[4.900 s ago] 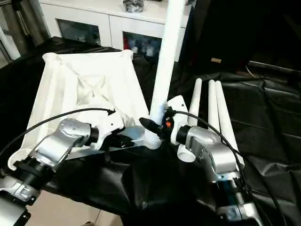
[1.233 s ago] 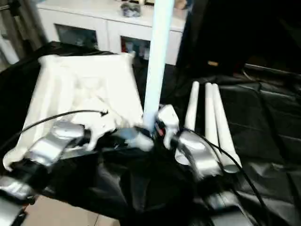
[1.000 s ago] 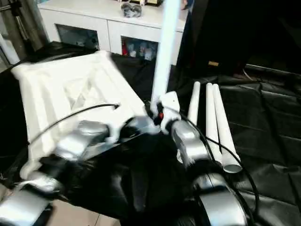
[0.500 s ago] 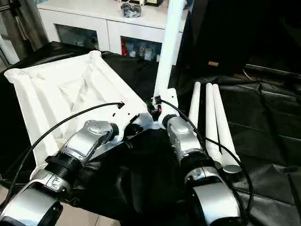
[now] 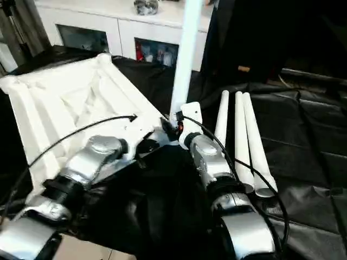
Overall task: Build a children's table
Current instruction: Rotate leg to tighten
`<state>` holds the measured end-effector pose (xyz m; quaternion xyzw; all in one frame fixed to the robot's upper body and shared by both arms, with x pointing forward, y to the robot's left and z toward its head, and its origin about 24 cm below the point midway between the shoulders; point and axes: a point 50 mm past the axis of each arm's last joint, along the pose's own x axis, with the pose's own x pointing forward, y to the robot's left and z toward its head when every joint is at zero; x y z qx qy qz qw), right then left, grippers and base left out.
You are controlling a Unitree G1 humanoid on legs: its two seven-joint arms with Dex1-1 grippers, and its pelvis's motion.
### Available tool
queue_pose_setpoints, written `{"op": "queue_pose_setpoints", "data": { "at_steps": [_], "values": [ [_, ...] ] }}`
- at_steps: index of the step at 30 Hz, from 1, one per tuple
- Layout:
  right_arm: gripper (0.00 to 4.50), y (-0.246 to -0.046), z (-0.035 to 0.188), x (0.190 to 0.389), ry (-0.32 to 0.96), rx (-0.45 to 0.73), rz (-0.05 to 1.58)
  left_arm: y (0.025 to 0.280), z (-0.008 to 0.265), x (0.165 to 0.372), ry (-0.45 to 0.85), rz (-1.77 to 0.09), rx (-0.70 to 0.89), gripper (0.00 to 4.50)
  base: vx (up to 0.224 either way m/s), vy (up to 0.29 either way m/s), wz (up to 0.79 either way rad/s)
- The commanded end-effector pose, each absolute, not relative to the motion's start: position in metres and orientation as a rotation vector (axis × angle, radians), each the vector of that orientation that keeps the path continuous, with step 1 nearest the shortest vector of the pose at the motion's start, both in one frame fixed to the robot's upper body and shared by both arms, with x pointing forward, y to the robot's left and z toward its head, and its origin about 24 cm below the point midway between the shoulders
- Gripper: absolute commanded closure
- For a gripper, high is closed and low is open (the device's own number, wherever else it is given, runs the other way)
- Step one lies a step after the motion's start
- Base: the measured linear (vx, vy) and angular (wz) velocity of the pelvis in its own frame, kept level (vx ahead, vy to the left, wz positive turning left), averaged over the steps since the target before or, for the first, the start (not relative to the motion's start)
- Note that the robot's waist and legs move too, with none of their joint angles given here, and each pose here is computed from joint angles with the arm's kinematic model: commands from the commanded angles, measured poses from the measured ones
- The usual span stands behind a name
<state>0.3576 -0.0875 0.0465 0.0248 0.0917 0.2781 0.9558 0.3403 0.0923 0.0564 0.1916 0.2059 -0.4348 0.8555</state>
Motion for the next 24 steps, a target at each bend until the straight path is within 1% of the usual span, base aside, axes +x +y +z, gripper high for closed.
{"op": "queue_pose_setpoints", "data": {
  "at_steps": [1, 4, 7, 8, 10, 12, 13, 16, 17, 18, 24],
  "values": [
    [0.68, -0.084, 0.02, 0.341, 0.31, 0.042, 0.651, 0.084, 0.071, 0.338, 0.329, -0.991, 0.397, 4.5, 0.0, 0.0, 0.0],
    [0.68, -0.093, 0.024, 0.336, 0.282, -0.006, 0.744, 0.091, 0.069, 0.334, 0.335, -1.046, 0.405, 4.5, 0.0, 0.0, 0.0],
    [0.68, -0.099, 0.026, 0.331, 0.275, -0.028, 0.825, 0.095, 0.069, 0.331, 0.335, -1.094, 0.413, 4.5, 0.0, 0.0, 0.0],
    [0.68, -0.099, 0.027, 0.331, 0.275, -0.029, 0.829, 0.095, 0.069, 0.331, 0.335, -1.097, 0.414, 4.5, 0.0, 0.0, 0.0],
    [0.68, -0.105, 0.031, 0.327, 0.266, -0.043, 0.892, 0.1, 0.07, 0.328, 0.331, -1.152, 0.423, 4.5, 0.0, 0.0, 0.0],
    [0.68, -0.107, 0.033, 0.326, 0.263, -0.043, 0.909, 0.102, 0.07, 0.327, 0.334, -1.168, 0.426, 4.5, 0.0, 0.0, 0.0],
    [0.68, -0.112, 0.037, 0.321, 0.25, -0.063, 0.965, 0.108, 0.071, 0.323, 0.349, -1.222, 0.435, 4.5, 0.0, 0.0, 0.0],
    [0.68, -0.117, 0.042, 0.315, 0.244, -0.087, 1.035, 0.114, 0.071, 0.318, 0.359, -1.281, 0.452, 4.5, 0.0, 0.0, 0.0],
    [0.68, -0.117, 0.042, 0.315, 0.244, -0.087, 1.035, 0.114, 0.071, 0.318, 0.359, -1.281, 0.452, 4.5, 0.0, 0.0, 0.0],
    [0.68, -0.12, 0.045, 0.31, 0.241, -0.098, 1.082, 0.117, 0.071, 0.316, 0.361, -1.311, 0.469, 4.5, 0.0, 0.0, 0.0],
    [0.68, -0.123, 0.047, 0.299, 0.247, -0.112, 1.153, 0.122, 0.068, 0.312, 0.382, -1.353, 0.487, 4.5, 0.0, 0.0, 0.0]
  ]
}}
